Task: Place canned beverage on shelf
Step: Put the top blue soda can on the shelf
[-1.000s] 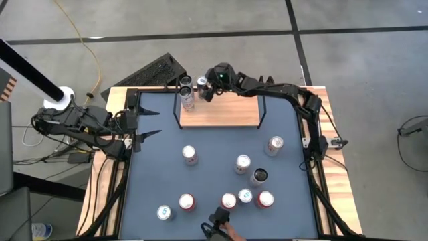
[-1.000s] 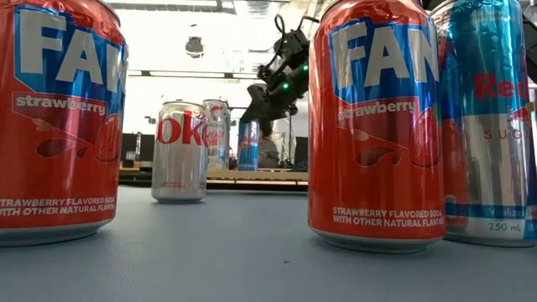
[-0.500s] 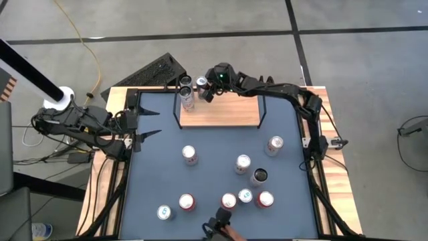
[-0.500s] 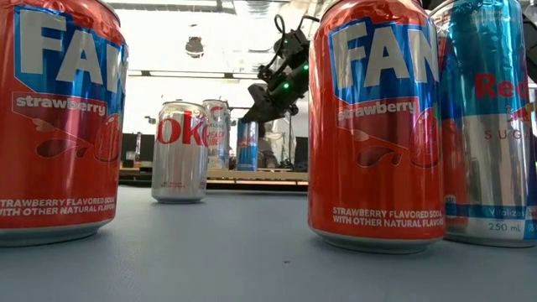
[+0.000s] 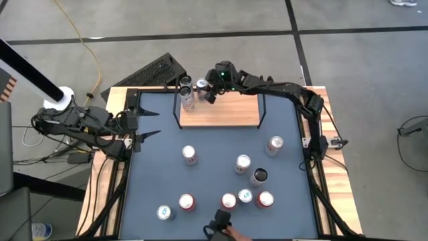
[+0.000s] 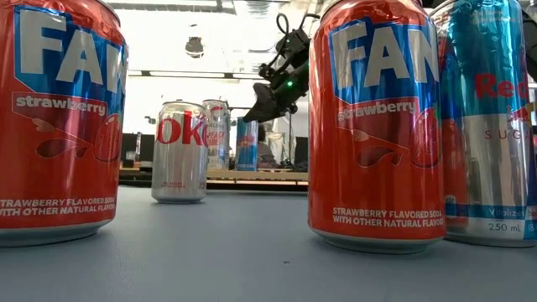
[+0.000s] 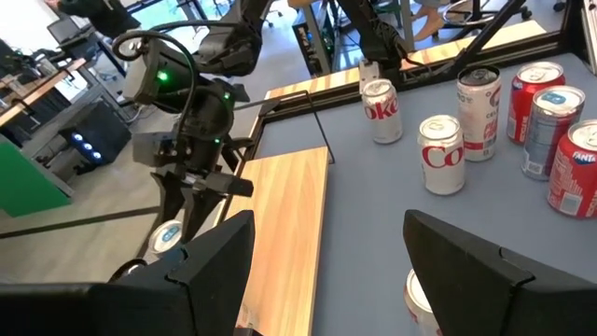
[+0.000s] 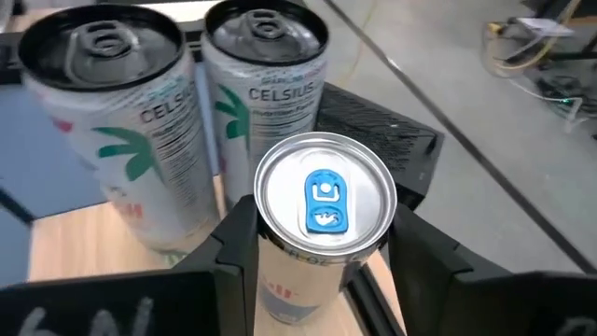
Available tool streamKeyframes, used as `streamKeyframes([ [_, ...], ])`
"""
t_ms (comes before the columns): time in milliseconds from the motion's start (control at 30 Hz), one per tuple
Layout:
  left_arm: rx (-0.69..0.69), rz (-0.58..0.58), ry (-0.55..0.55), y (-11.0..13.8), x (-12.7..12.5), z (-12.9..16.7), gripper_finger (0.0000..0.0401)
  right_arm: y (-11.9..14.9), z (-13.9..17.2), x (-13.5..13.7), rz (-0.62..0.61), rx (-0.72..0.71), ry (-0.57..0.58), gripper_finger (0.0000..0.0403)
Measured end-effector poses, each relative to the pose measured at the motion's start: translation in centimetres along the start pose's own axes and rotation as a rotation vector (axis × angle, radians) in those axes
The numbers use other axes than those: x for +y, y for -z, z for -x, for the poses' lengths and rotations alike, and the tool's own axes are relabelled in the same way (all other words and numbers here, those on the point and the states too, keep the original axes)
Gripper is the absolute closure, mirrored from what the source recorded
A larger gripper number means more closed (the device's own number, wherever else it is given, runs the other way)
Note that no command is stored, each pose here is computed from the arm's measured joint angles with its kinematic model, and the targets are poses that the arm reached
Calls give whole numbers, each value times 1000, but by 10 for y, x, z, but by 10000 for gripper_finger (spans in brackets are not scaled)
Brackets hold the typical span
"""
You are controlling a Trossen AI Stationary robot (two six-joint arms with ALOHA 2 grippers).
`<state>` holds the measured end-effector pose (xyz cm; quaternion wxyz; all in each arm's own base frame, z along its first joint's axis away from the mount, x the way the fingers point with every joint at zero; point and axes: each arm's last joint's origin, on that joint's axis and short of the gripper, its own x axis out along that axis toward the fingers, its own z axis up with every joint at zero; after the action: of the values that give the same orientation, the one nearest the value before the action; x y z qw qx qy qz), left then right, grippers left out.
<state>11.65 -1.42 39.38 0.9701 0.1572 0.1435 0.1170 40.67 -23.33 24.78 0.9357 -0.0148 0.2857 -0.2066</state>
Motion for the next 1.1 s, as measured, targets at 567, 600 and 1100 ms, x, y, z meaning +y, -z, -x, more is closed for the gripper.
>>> streamKeyframes([
  [567, -1, -4, 0, 0, 0, 0, 135, 3, 5, -7, 112, 7, -105, 237],
  [600, -1, -4, 0, 0, 0, 0, 135, 3, 5, -7, 115, 4, -115, 237],
  [1100, 0, -15, -3, 0, 0, 0, 135, -3, 14, -22, 131, 29, -171, 237],
])
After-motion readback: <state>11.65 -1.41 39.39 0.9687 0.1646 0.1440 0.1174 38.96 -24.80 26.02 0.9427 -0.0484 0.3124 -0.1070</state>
